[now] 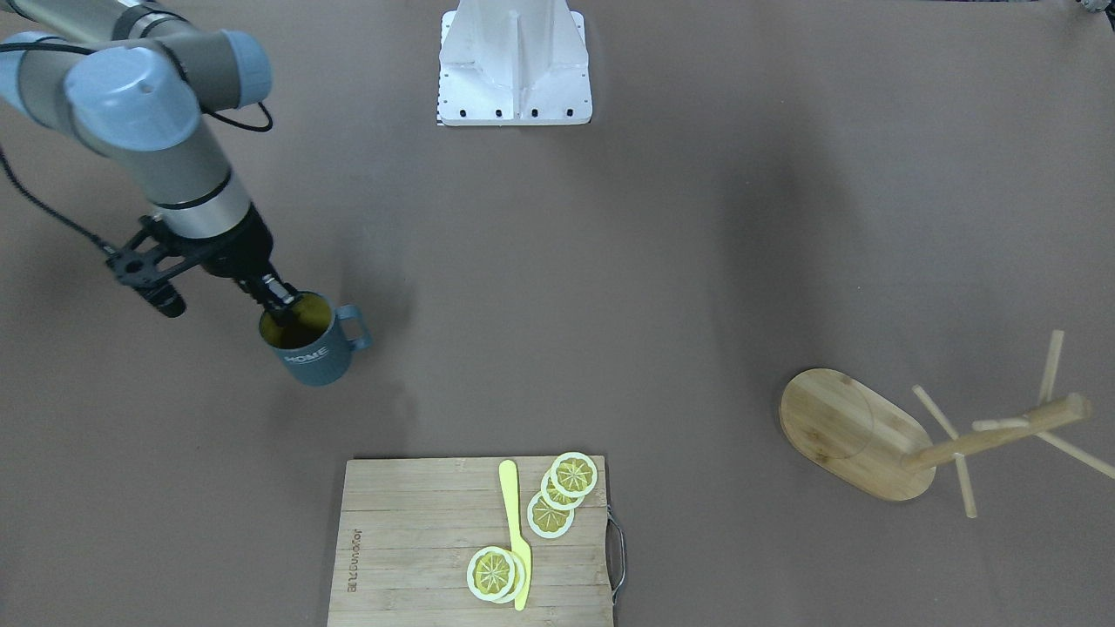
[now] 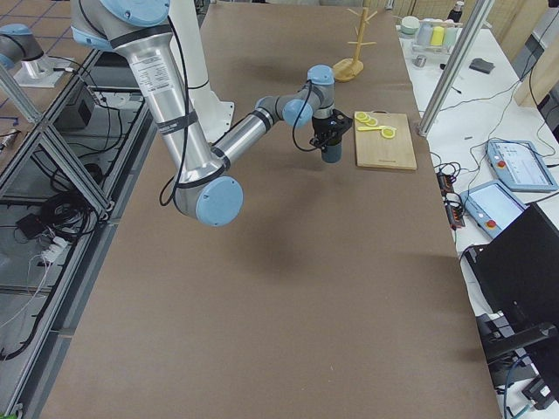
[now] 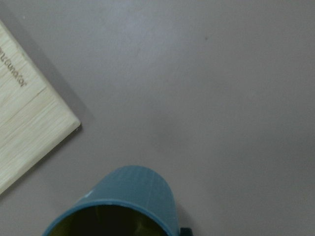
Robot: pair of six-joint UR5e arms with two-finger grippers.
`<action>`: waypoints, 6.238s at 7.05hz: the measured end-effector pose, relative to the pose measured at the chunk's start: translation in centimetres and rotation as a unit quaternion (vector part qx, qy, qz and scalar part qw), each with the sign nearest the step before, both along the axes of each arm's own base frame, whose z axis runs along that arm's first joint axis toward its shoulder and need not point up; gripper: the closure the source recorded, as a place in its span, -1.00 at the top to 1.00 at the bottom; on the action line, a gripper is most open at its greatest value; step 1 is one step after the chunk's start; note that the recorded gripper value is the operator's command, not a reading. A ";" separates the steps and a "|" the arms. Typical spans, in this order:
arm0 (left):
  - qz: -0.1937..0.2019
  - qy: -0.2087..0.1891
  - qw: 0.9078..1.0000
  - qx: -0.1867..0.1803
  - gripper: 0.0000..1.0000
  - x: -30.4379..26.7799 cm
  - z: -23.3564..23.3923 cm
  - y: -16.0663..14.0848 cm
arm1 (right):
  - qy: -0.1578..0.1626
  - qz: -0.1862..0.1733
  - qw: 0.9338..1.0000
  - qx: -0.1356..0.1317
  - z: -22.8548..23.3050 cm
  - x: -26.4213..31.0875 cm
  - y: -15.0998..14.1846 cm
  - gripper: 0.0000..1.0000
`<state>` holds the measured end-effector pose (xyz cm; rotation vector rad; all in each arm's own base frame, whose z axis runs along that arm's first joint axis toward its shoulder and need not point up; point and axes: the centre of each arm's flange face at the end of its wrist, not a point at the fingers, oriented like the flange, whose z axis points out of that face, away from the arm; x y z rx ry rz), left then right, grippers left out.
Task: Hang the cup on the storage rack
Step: 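Carry the blue mug with the right gripper toward the table center, then lower the blue mug onto the table with the right gripper, then release the mug and withdraw the right gripper while the left arm moves in, then move the left gripper toward the blue mug's handle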
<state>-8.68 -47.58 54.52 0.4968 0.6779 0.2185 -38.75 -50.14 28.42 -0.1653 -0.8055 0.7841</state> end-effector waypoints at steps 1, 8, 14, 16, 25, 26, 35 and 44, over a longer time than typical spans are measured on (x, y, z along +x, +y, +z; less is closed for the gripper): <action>0.000 0.000 1.000 -0.001 0.98 0.0 0.0 0.0 | -0.009 0.018 0.999 -0.032 -3.0 -2.9 1.5 -1.00; 0.000 0.000 1.000 -0.005 0.98 0.0 0.5 0.3 | -0.005 0.178 0.957 -0.230 -12.8 -19.6 5.3 -1.00; 0.000 0.000 1.000 -0.002 0.98 0.0 0.2 0.3 | 0.000 0.157 0.968 -0.195 -13.5 -22.3 8.8 1.00; 0.000 0.000 1.000 -0.003 0.98 0.0 0.3 0.3 | -0.012 0.128 0.978 -0.166 -14.4 -20.1 8.0 1.00; 0.055 0.185 0.978 0.079 0.99 9.1 -8.8 1.5 | 0.061 -0.173 0.978 0.095 2.9 12.2 -5.4 1.00; 0.067 0.200 0.974 0.077 0.99 11.8 -9.9 1.5 | 0.077 -0.201 0.970 0.116 6.4 15.7 -5.9 1.00; 0.094 0.183 0.969 0.134 0.97 47.3 -20.5 1.1 | 0.085 -0.351 0.910 0.205 31.7 42.0 4.2 1.00; 0.114 0.230 0.946 0.197 0.42 63.0 -21.5 6.7 | 0.084 -0.349 0.908 0.216 34.7 43.6 5.7 1.00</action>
